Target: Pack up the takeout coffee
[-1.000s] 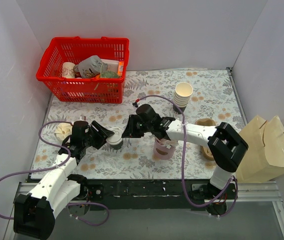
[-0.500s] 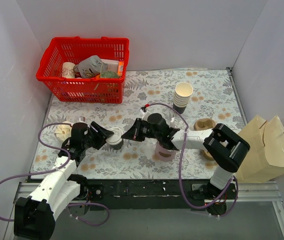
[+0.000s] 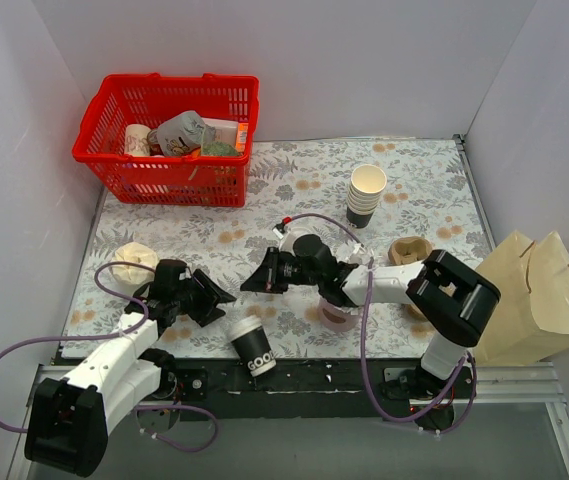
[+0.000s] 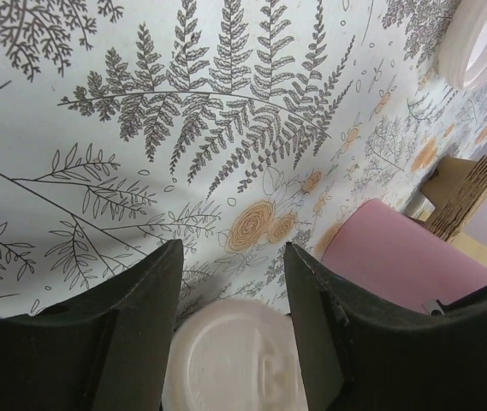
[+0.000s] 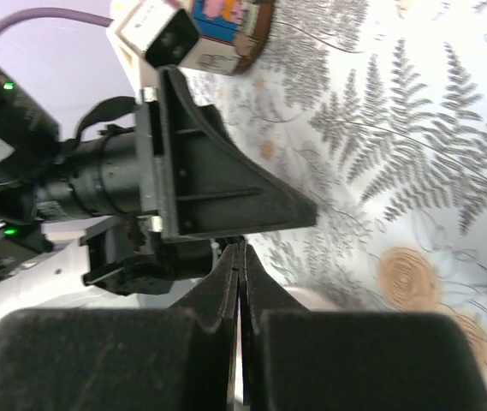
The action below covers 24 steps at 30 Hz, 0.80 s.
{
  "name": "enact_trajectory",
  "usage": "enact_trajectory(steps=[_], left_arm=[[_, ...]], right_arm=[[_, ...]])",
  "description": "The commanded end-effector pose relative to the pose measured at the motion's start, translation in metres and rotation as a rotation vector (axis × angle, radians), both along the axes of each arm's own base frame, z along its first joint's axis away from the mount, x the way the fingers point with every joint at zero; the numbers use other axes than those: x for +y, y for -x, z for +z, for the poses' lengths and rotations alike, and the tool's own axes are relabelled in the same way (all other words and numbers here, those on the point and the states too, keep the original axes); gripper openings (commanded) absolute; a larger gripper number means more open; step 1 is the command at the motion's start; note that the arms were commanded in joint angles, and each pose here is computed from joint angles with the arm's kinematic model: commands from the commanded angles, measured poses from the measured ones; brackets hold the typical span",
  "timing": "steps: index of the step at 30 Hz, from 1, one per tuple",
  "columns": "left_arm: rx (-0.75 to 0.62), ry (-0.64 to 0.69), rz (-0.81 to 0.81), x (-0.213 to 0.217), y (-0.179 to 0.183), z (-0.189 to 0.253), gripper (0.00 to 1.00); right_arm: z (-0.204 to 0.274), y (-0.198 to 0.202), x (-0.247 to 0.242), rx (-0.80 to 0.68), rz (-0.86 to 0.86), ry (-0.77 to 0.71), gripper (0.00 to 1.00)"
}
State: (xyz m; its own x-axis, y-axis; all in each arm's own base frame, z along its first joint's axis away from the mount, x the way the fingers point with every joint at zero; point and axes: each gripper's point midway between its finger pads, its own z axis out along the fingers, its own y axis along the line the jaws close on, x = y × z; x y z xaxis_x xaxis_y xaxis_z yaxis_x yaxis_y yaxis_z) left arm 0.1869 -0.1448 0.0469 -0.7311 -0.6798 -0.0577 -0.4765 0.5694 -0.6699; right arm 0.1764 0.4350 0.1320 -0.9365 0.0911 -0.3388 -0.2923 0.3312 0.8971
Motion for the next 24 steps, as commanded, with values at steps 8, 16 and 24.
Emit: enact_trajectory(steps=[8,16,24], left_arm=[[-0.057,-0.027,0.0,0.003,-0.01,0.029,0.68],[-0.144,-0.162,-0.016,0.021,-0.019,0.062,0.98],[-0.081,-0.055,-0.316,-0.003,0.039,0.087,0.98]], right_arm=[[0.028,-0.016,0.002,-0.203,0.047,0.14,0.2],[0.076,-0.026,0.007,-0.587,0.215,0.186,0.6],[0.098,-0.022,-0.014,-0.81,0.298,0.225,0.93]])
